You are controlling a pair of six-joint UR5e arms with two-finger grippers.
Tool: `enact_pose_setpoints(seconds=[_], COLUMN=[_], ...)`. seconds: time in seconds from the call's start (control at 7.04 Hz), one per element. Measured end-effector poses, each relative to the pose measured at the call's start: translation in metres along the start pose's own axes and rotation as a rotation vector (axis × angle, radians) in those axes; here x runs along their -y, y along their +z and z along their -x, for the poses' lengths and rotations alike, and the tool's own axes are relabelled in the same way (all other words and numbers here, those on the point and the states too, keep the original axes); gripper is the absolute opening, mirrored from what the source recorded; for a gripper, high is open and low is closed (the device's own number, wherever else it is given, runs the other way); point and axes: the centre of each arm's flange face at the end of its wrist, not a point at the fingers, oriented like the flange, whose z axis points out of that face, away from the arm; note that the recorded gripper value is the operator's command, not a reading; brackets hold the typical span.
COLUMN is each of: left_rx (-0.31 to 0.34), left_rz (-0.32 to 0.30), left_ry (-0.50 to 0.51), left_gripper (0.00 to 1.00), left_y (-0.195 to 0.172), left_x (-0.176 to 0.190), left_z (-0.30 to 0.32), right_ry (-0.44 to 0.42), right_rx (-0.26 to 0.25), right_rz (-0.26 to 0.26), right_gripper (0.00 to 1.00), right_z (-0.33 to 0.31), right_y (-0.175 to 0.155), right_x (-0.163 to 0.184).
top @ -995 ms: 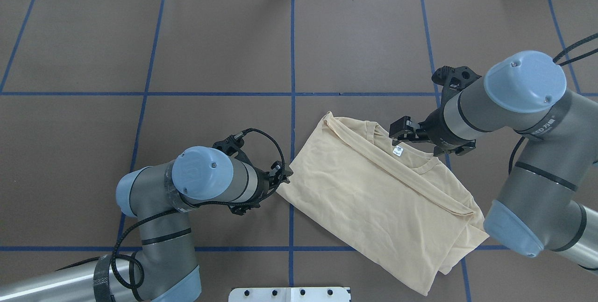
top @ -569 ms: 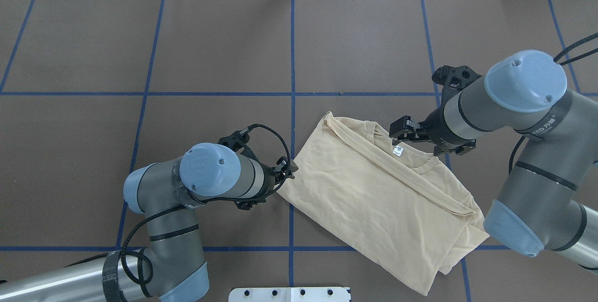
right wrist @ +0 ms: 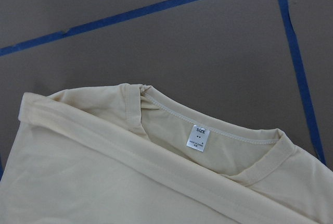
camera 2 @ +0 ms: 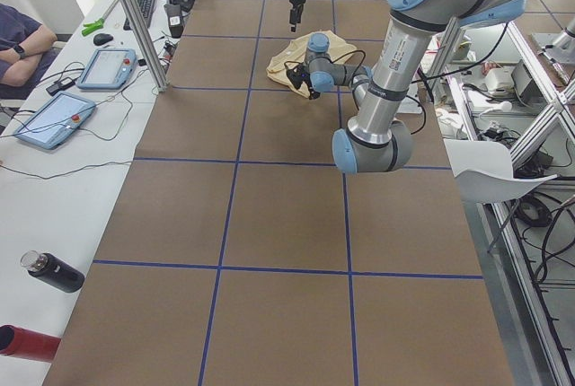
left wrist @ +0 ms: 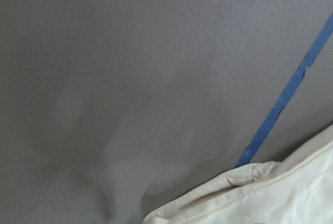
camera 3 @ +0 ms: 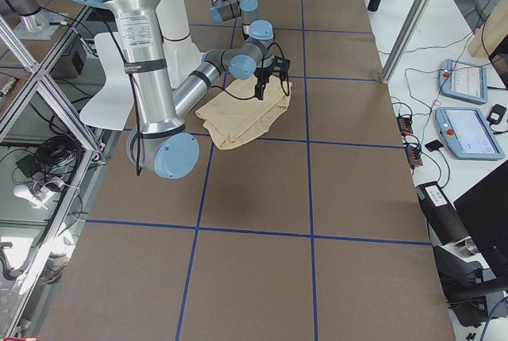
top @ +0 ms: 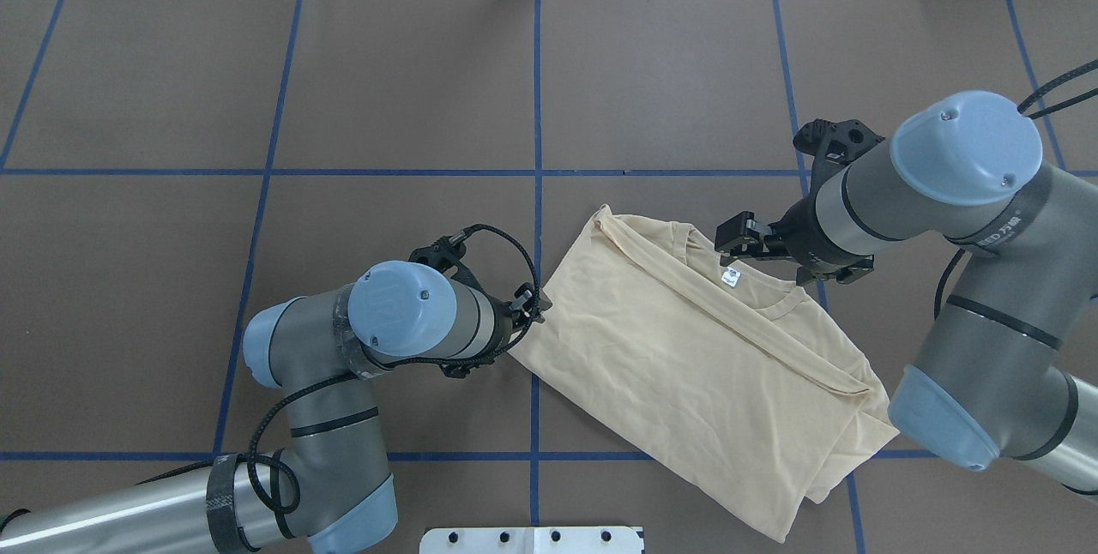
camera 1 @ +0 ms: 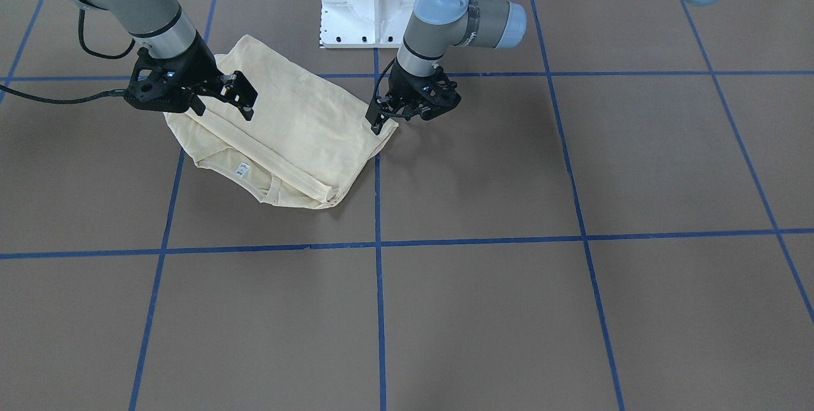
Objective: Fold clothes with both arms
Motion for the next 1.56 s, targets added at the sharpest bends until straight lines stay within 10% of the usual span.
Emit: enact_pose_setpoints(seconds=[0.85,1.28,1.56], left_rx=[0.003,0.007,0.006], left_rz=[-0.003,-0.003,0.003], left_ry=[0.001,0.001,0.002], left_gripper=[0.61,0.0,0.0], left_y=[0.0048,0.0084,0.0067], left_x=[-0.0006,-0.0019,-0.0034], left_z=[-0.0035,-0.0074,-0.0089], right_ry=[0.003,0.006,0.007], right_rx=[0.0,-0.001,-0.002], right_rz=[-0.003,-0.006,-0.006], right_gripper=[1.0,1.0,1.0], right_z=[-0.0007,-0.0022,-0.0025], right_y=[-0.001,-0.0014,-0.0014], right_x=[0.0018,0.0038,0.0042])
